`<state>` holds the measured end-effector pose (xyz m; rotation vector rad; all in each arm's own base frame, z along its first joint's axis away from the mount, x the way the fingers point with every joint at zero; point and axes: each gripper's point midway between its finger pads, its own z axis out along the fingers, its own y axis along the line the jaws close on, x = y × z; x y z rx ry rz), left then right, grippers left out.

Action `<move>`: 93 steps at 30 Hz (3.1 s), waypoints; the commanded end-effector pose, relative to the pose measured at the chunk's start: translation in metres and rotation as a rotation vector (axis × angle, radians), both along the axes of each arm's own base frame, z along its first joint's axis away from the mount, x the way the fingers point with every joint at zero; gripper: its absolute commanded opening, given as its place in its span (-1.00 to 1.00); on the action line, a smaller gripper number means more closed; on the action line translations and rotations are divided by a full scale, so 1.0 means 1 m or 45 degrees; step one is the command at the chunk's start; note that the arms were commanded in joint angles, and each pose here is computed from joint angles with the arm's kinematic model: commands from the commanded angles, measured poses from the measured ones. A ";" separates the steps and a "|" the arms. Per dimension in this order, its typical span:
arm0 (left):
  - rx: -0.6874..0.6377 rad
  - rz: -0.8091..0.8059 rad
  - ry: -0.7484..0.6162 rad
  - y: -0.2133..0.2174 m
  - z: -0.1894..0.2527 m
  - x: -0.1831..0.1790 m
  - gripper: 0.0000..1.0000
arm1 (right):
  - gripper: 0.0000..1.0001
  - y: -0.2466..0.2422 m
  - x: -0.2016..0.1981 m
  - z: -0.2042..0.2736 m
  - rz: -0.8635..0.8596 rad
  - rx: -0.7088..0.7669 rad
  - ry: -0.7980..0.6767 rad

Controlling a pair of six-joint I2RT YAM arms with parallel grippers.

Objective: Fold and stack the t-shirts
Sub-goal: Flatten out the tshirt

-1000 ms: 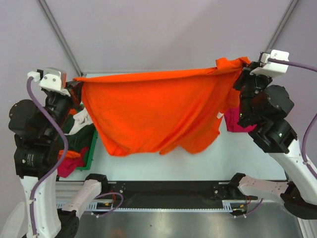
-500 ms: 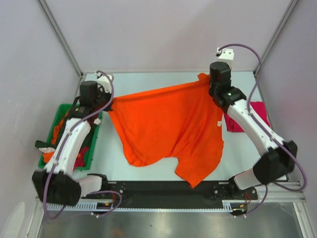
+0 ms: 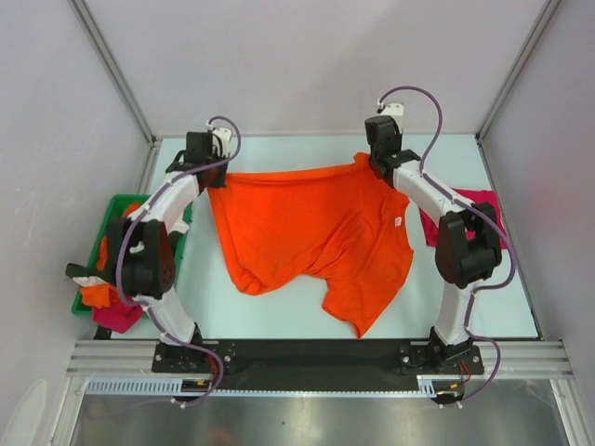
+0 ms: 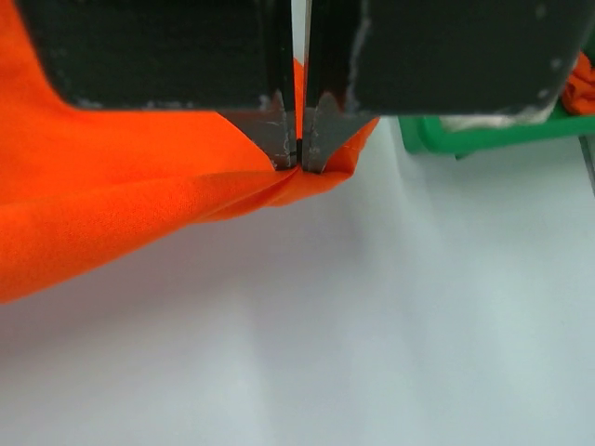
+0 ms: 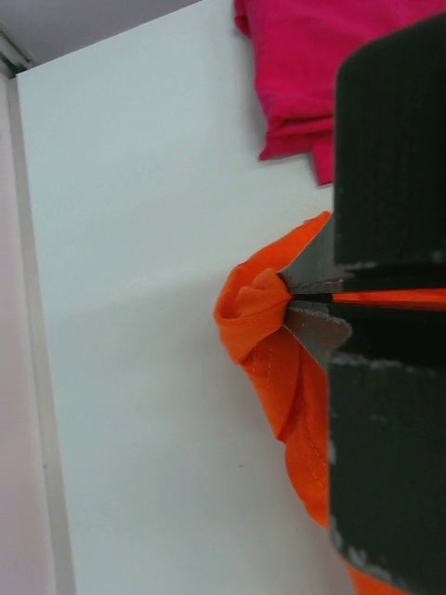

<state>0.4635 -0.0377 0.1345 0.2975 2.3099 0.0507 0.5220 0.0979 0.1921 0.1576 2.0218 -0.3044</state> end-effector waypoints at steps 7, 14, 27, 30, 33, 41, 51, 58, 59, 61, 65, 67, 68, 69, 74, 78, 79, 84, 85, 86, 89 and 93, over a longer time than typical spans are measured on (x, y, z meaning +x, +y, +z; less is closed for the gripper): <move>0.042 0.102 -0.094 0.008 0.006 0.105 -1.00 | -1.00 -0.007 0.087 0.016 -0.072 0.091 -0.148; 0.027 0.118 -0.076 0.003 -0.001 0.143 -0.40 | -0.90 -0.020 0.120 -0.022 -0.114 0.166 -0.124; -0.081 0.120 -0.274 -0.002 0.103 0.088 0.83 | 0.99 0.010 0.062 0.049 -0.034 0.170 -0.211; -0.116 0.079 -0.181 -0.008 0.076 0.041 0.80 | 0.99 0.043 0.020 0.069 0.062 0.187 -0.219; -0.135 0.021 -0.105 -0.018 0.058 -0.008 0.71 | 0.94 0.064 -0.022 0.053 0.113 0.189 -0.126; -0.176 -0.055 0.119 -0.031 -0.002 -0.082 0.56 | -0.16 0.088 -0.114 -0.032 0.135 0.215 0.124; -0.206 -0.060 0.328 -0.044 -0.060 -0.102 0.48 | -0.17 0.103 -0.166 -0.074 0.147 0.209 0.219; -0.202 -0.146 0.398 -0.071 -0.078 -0.104 0.38 | -0.23 0.091 -0.177 -0.102 0.110 0.162 0.273; -0.203 -0.151 0.406 -0.074 -0.080 -0.104 0.36 | -0.23 0.090 -0.178 -0.107 0.102 0.159 0.284; -0.190 -0.160 0.422 -0.078 -0.084 -0.105 0.36 | -0.24 0.089 -0.181 -0.111 0.094 0.165 0.293; -0.154 -0.152 0.471 -0.078 -0.096 -0.107 0.33 | -0.23 0.084 -0.185 -0.116 0.082 0.168 0.301; -0.146 -0.149 0.483 -0.076 -0.099 -0.109 0.33 | -0.24 0.084 -0.186 -0.116 0.081 0.170 0.301; -0.134 -0.140 0.487 -0.074 -0.102 -0.109 0.33 | -0.24 0.083 -0.186 -0.116 0.080 0.164 0.300; -0.128 -0.133 0.484 -0.073 -0.102 -0.108 0.33 | -0.24 0.083 -0.186 -0.116 0.082 0.167 0.299; -0.117 -0.119 0.404 -0.070 -0.088 -0.102 0.32 | -0.25 0.085 -0.185 -0.112 0.090 0.173 0.290; -0.136 -0.132 0.373 -0.072 -0.082 -0.101 0.31 | -0.27 0.087 -0.184 -0.110 0.098 0.176 0.287; -0.131 -0.128 0.371 -0.071 -0.082 -0.100 0.31 | -0.27 0.089 -0.184 -0.110 0.101 0.179 0.285; -0.158 -0.112 0.315 -0.064 -0.070 -0.097 0.25 | -0.29 0.092 -0.188 -0.110 0.106 0.176 0.288; -0.162 -0.097 0.317 -0.061 -0.071 -0.099 0.24 | -0.29 0.092 -0.188 -0.111 0.106 0.175 0.288; -0.161 -0.078 0.322 -0.057 -0.072 -0.100 0.21 | -0.29 0.092 -0.189 -0.112 0.103 0.169 0.292; -0.120 -0.014 0.363 -0.042 -0.082 -0.102 0.14 | -0.31 0.091 -0.192 -0.115 0.098 0.167 0.300; -0.112 0.011 0.427 -0.035 -0.097 -0.105 0.12 | -0.31 0.092 -0.192 -0.117 0.094 0.176 0.300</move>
